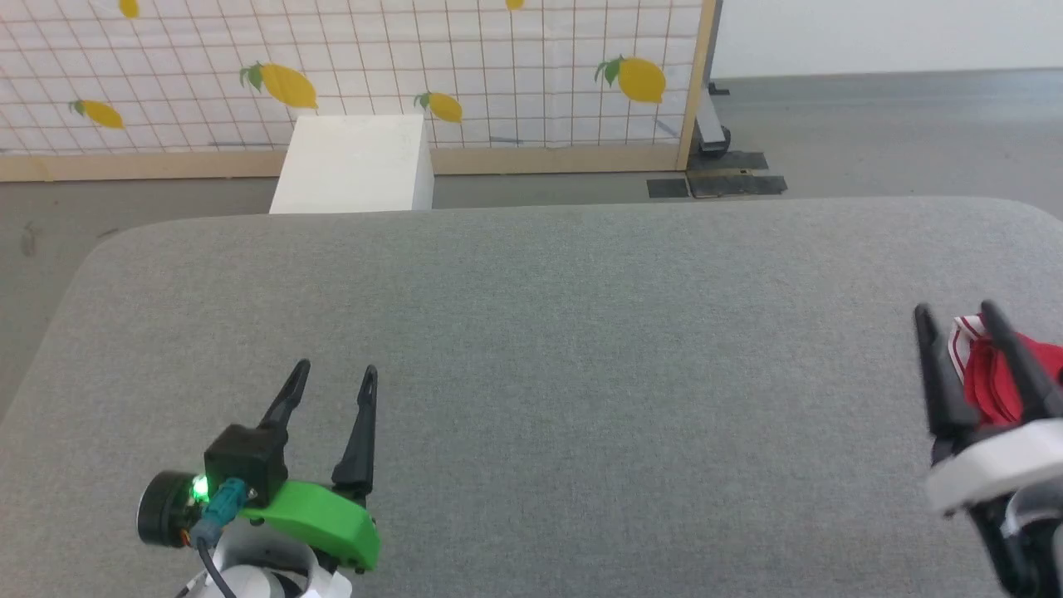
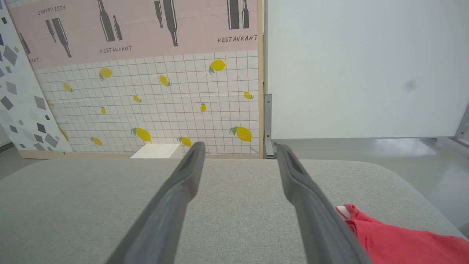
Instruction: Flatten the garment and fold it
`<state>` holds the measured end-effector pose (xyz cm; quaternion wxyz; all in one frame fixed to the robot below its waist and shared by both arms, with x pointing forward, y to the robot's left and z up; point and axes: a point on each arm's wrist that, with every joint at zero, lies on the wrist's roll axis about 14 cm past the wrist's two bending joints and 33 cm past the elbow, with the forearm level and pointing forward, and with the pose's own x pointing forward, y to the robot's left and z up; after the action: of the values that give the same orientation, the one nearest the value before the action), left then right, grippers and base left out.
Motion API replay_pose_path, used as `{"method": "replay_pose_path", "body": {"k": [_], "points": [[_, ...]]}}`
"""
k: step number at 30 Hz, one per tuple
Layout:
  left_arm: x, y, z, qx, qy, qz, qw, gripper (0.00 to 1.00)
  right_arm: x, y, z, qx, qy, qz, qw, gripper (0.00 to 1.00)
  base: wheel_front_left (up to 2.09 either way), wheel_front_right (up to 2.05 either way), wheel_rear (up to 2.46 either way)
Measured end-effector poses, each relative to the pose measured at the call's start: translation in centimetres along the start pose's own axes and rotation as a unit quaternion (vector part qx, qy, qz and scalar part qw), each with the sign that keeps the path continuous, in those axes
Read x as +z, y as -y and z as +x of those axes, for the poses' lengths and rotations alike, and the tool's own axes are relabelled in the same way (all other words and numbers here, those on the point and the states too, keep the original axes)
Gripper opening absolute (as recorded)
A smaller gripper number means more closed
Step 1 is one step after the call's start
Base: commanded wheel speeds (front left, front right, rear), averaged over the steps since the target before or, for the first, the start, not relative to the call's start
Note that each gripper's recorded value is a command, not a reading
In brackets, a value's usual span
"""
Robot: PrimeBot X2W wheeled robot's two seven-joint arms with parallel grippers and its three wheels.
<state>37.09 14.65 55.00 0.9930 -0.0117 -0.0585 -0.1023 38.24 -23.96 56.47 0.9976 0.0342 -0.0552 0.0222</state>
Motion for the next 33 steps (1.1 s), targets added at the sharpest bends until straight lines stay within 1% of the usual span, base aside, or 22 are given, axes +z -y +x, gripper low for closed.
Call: {"method": "replay_pose_path", "body": {"k": [4, 9, 17, 33], "points": [[-0.6, -0.5, -0.9, 0.012, -0.01, 0.001, 1.0, 1.0, -1.4, -1.5, -1.9, -0.004, -0.013, 0.012, 1.0, 1.0, 0.0, 0.0, 0.0], [-1.0, -0.8, -1.7, 0.024, -0.014, 0.001, 1.0, 1.0, -2.1, -2.3, -3.3, -0.011, -0.021, 0.015, 1.0, 1.0, 0.0, 0.0, 0.0], [-2.3, -1.0, -2.4, 0.033, -0.031, 0.01, 0.999, 1.0, -2.6, -3.1, -3.7, -0.004, -0.03, 0.0, 1.0, 1.0, 0.0, 0.0, 0.0], [-2.8, -0.9, -2.7, 0.038, -0.038, 0.017, 0.998, 1.0, -2.6, -3.5, -3.6, -0.001, -0.034, 0.002, 0.999, 1.0, 0.0, 0.0, 0.0]]}}
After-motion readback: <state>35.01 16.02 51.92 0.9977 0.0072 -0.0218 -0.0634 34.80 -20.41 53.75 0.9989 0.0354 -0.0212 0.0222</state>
